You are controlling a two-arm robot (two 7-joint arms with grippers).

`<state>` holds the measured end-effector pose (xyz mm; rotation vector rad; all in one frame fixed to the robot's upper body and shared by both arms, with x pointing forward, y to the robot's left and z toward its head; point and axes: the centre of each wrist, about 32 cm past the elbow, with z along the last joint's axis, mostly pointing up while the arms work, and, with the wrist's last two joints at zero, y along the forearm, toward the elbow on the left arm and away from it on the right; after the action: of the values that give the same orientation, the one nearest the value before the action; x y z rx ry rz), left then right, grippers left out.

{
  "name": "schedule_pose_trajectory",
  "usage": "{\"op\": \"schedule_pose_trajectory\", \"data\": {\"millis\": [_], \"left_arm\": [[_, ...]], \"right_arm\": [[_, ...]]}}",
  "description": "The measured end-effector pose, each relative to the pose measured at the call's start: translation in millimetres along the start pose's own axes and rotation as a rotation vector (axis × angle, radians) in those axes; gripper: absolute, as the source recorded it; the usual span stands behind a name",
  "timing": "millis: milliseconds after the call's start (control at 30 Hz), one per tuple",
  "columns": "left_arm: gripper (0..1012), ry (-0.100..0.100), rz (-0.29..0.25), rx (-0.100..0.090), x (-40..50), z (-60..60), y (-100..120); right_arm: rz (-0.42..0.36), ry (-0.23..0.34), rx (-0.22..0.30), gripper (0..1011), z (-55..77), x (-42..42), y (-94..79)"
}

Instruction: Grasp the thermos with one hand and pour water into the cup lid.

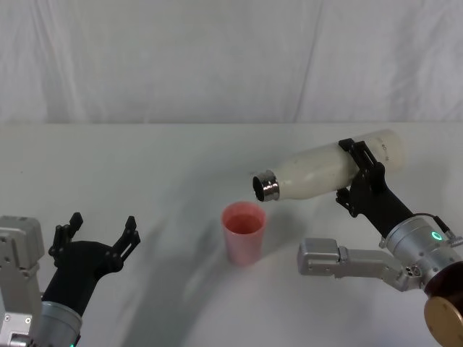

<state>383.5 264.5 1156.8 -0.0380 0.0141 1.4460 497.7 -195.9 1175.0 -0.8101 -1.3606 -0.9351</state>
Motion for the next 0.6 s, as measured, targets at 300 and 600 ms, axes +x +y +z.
{"op": "schedule_pose_trajectory", "data": {"millis": [300, 600], "left_arm": [[1001, 0.0, 0.0, 0.0, 0.0, 0.0, 0.0], [1001, 0.0, 0.0, 0.0, 0.0, 0.0, 0.0]], "right_arm": [[0.002, 0.0, 0.0, 950, 0.0, -0.6, -0.5], [0.003, -0.001, 0.001, 950, 0.3, -1.0, -0.7]]}}
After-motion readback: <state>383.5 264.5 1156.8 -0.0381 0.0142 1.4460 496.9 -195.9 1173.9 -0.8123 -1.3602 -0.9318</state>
